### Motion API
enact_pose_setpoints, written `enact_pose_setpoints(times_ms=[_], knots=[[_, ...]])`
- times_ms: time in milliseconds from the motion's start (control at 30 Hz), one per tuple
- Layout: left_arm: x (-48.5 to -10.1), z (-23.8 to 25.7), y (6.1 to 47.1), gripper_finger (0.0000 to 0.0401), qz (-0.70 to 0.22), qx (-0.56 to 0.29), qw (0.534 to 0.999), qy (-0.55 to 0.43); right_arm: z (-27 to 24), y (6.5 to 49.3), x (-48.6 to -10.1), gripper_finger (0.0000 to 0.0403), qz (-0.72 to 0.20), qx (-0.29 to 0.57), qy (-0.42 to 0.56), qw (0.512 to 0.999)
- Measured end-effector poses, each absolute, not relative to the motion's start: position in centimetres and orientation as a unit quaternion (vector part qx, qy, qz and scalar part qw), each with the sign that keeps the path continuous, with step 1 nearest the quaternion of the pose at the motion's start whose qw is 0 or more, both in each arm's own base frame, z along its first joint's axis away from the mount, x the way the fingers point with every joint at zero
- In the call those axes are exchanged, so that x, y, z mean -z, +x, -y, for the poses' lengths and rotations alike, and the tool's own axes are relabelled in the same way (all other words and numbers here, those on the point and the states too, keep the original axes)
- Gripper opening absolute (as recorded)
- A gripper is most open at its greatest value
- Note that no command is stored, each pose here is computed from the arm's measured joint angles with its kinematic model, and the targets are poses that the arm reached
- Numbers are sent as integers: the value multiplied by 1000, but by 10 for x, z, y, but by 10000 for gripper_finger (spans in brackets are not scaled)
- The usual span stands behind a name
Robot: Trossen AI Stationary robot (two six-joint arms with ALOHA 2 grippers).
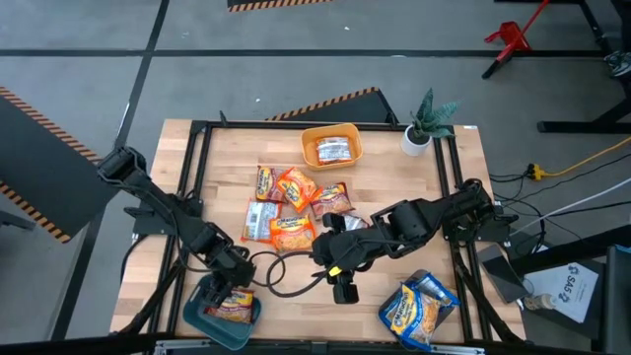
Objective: Sort Maruchan noodles
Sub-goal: Put the red noodles into the blue bin
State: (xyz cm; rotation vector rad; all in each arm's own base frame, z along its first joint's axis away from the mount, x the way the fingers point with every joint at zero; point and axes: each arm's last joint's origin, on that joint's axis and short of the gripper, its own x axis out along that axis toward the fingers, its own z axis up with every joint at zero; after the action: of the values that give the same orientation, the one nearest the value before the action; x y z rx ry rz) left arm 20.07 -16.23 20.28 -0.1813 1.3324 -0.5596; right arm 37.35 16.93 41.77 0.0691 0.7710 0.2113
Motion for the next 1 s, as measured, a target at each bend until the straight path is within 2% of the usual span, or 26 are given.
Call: enact_pose_setpoints(times_ms=[200,333,533,767,1000], knots=[[-185,170,203,126,-639,251,723,-74,-169,374,-418,176,-372,-94,31,923],[-177,172,203,81,-662,251,701,-86,-168,374,-418,176,-371,-91,30,924],[-180,171,202,8,-665,242,699,-102,-168,374,-418,176,-367,-80,26,926],[-186,171,200,4,-669,220,697,-138,-167,375,-418,176,-364,-69,22,928],[-209,168,196,2,-657,165,698,-230,-167,375,-418,176,-362,-60,18,930]])
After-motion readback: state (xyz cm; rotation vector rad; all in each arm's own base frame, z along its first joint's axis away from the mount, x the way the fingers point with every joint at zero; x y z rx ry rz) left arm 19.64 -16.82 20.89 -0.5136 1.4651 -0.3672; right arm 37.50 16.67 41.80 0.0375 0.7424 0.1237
